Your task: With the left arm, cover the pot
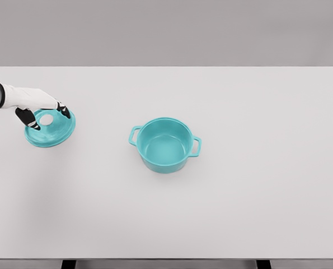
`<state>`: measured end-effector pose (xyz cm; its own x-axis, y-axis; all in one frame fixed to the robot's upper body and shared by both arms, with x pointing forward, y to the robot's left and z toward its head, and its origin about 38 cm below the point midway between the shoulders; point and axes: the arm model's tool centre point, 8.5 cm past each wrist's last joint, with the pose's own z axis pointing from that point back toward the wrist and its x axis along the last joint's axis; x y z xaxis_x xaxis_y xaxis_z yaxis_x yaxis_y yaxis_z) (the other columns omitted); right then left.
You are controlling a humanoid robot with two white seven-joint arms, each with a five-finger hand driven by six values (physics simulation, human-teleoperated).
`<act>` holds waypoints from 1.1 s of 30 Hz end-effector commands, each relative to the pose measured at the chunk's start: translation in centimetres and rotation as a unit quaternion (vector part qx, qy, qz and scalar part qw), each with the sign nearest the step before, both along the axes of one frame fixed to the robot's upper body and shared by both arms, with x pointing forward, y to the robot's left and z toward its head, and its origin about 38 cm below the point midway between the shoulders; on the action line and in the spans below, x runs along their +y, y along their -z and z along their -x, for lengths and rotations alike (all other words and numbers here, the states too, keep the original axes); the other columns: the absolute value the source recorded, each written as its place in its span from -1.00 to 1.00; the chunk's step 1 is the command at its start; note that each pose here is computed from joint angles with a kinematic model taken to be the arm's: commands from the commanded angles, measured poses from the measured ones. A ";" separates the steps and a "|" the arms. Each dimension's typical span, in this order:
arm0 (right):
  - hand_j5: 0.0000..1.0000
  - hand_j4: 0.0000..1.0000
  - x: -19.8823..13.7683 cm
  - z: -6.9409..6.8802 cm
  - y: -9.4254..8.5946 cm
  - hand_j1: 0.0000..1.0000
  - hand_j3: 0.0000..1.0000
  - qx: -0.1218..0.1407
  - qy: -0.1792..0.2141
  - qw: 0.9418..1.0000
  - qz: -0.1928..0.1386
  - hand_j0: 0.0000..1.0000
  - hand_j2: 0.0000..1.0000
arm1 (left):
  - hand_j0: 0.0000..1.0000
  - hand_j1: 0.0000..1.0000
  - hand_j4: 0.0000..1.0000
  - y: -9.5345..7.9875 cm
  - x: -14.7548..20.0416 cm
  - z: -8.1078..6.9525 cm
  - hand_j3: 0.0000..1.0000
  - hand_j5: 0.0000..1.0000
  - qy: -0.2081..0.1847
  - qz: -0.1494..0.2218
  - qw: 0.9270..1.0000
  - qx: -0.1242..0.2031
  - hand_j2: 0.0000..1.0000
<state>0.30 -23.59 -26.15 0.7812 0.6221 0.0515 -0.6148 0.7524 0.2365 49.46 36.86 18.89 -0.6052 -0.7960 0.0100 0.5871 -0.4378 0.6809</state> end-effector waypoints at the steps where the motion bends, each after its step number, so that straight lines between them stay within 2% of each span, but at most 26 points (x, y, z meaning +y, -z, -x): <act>1: 1.00 1.00 0.0 0.0 0.0 1.00 1.00 0.000 0.000 1.000 0.000 1.00 1.00 | 0.63 0.63 0.63 0.0 0.2 0.0 0.63 0.63 -0.005 0.001 1.000 0.000 0.63; 4: 1.00 1.00 0.0 0.0 0.0 1.00 1.00 0.000 0.000 1.000 0.000 1.00 1.00 | 0.63 0.63 0.63 0.1 0.8 -0.1 0.63 0.63 -0.015 -0.001 1.000 0.002 0.63; 24: 1.00 1.00 0.0 0.0 0.0 1.00 1.00 0.000 0.000 1.000 0.000 1.00 1.00 | 0.60 0.60 0.60 1.0 0.5 0.1 0.60 0.60 -0.012 0.000 1.000 0.010 0.60; 33: 1.00 1.00 0.0 0.0 0.0 1.00 1.00 0.000 0.000 1.000 0.000 1.00 1.00 | 0.56 0.56 0.56 0.8 0.6 0.2 0.56 0.56 -0.009 0.000 1.000 0.009 0.56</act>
<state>0.30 -23.59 -26.15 0.7810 0.6224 0.0514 -0.6150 0.7522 0.2363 49.60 37.58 18.46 -0.5646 -0.8249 0.0294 0.6094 -0.3925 0.6888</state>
